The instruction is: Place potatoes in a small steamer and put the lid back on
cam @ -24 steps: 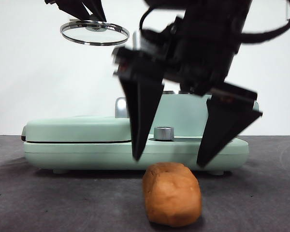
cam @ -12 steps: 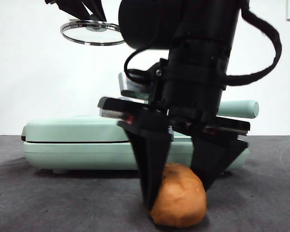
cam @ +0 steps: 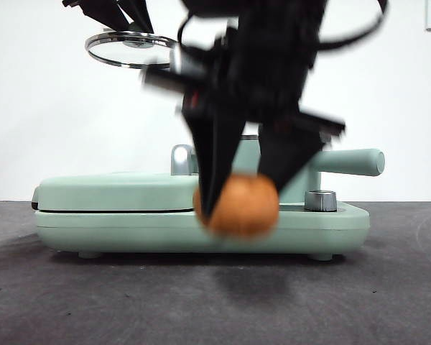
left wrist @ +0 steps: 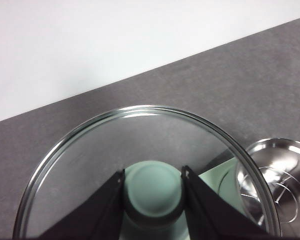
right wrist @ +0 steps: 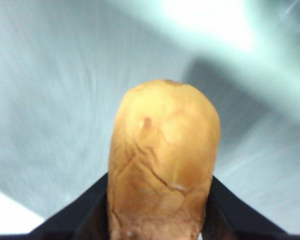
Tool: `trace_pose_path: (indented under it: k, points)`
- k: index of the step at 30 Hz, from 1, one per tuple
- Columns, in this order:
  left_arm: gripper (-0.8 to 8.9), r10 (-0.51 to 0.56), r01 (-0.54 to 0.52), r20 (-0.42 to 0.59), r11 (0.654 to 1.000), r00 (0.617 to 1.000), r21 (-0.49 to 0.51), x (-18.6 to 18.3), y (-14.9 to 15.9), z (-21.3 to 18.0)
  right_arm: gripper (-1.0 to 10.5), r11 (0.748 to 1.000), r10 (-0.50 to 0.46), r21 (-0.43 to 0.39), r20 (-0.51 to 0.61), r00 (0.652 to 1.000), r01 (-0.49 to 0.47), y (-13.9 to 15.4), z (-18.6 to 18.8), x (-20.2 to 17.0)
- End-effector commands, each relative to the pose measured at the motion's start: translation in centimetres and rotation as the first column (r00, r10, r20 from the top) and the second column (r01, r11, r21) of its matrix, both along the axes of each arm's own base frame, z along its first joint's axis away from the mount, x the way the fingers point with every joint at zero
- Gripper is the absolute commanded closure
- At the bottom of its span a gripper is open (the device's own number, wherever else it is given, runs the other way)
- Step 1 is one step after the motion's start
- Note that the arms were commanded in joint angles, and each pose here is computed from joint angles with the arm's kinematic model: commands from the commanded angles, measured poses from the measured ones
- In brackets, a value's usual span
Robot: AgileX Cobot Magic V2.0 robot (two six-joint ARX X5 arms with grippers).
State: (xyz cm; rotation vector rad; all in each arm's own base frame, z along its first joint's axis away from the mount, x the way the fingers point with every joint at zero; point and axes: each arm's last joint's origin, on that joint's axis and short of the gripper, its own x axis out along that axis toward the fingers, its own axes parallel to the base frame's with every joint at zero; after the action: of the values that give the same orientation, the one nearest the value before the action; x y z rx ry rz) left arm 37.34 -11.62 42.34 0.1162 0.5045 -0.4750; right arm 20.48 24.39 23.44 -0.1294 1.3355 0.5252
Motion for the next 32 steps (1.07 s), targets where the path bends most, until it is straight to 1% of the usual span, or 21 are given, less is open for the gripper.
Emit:
trace_pose_path:
  k: [1,5,8,10,13,17,22,28,32]
  points:
    - [7.33,0.003,-0.002,0.066,1.000,0.998,-0.024,-0.3,0.2,1.7,9.1,0.998,0.047,0.026,0.080,0.996,-0.049,-0.5,3.1,1.9]
    - [7.33,0.004,-0.003,0.064,1.000,0.998,-0.024,-0.2,0.2,1.6,9.1,0.997,-0.008,0.073,0.180,0.984,-0.005,-2.6,7.5,5.4]
    - [7.33,0.004,-0.002,0.063,1.000,0.998,-0.023,-0.2,0.2,1.5,9.1,0.995,-0.058,0.087,0.242,0.969,0.038,-4.6,10.4,8.1]
    - [7.33,0.004,-0.002,0.062,1.000,0.998,-0.023,-0.1,0.2,1.5,9.1,0.994,-0.093,0.086,0.268,0.959,0.073,-6.0,11.9,10.2]
    - [7.32,0.004,-0.002,0.061,1.000,0.998,-0.023,-0.1,0.2,1.4,9.1,0.993,-0.116,0.070,0.281,0.953,0.100,-7.2,13.0,12.7]
    - [7.33,0.002,-0.001,0.059,1.000,0.998,-0.023,-0.1,0.1,1.4,9.1,0.995,-0.103,0.035,0.273,0.956,0.098,-7.4,12.4,15.8]
    - [7.32,0.002,-0.001,0.057,1.000,0.998,-0.022,0.0,0.1,1.3,9.1,0.995,-0.101,0.010,0.232,0.967,0.101,-6.4,9.3,18.8]
    - [7.32,0.002,-0.001,0.057,1.000,0.998,-0.022,0.0,0.1,1.3,9.1,0.994,-0.094,-0.034,0.158,0.983,0.101,-5.7,5.7,20.4]
    - [7.33,0.002,-0.001,0.057,1.000,0.998,-0.022,0.0,0.1,1.3,9.0,0.995,-0.090,-0.036,0.136,0.987,0.096,-5.5,4.8,20.8]
